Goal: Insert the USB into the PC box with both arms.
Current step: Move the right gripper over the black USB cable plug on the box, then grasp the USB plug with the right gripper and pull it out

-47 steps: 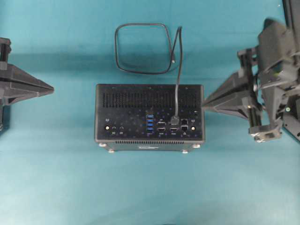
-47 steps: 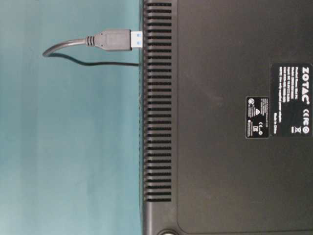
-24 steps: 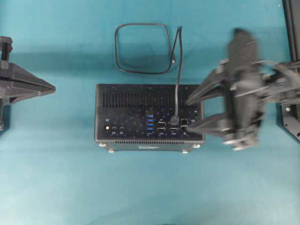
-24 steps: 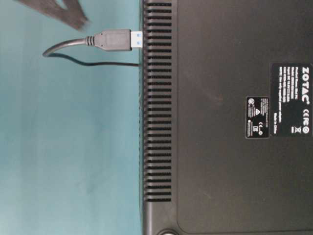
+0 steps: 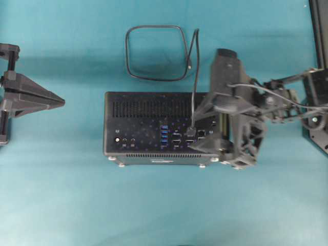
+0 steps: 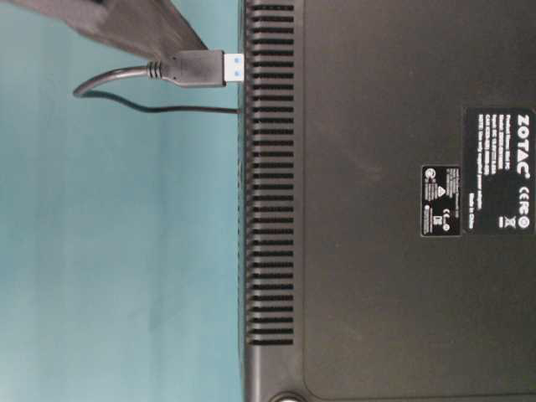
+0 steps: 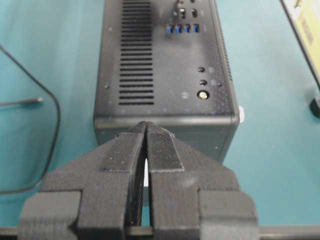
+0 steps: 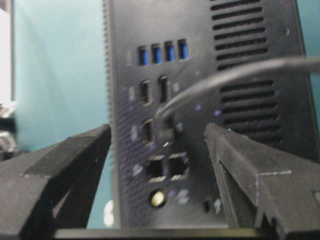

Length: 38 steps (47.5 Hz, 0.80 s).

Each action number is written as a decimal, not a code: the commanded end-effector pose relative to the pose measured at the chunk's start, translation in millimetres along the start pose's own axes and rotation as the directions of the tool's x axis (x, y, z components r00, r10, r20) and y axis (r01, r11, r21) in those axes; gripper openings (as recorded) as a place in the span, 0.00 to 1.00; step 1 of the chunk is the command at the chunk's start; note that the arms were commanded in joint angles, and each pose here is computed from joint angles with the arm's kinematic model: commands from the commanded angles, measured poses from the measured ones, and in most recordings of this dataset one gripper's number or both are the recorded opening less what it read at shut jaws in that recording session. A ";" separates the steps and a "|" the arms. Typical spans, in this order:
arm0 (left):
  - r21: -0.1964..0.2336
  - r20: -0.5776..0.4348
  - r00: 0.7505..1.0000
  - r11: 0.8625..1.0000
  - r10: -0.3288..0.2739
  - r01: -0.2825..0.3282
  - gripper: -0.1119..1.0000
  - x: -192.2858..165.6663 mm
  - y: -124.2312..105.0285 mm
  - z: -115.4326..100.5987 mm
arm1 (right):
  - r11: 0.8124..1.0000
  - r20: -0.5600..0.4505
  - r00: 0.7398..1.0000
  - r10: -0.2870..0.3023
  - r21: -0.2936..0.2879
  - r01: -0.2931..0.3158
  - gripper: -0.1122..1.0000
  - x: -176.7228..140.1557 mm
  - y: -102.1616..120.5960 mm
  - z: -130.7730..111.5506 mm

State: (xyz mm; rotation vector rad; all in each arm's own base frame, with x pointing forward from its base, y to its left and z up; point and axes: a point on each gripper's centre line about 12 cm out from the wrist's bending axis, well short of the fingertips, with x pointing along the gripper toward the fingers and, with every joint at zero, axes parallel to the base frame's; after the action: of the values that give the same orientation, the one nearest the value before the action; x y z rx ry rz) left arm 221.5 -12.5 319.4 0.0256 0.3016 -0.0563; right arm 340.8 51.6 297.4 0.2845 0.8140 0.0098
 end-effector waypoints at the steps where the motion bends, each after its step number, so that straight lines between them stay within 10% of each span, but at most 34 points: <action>1: 0.002 0.025 1.000 1.000 -0.002 0.002 0.10 -1.3 -0.5 9.9 | 1.000 0.032 0.999 0.011 0.003 -0.011 0.82 -5.6 4.5 13.5; 38: 0.003 0.025 1.000 1.000 -0.004 0.004 0.10 -0.5 -0.9 8.5 | 1.000 0.008 1.000 -0.001 -0.004 0.001 0.46 -1.2 4.1 14.7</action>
State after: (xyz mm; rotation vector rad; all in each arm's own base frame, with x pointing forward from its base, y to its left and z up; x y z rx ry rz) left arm 221.7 -13.1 319.0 0.0261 0.3031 -0.0594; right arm 347.8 52.0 294.5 0.2778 0.8498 0.0023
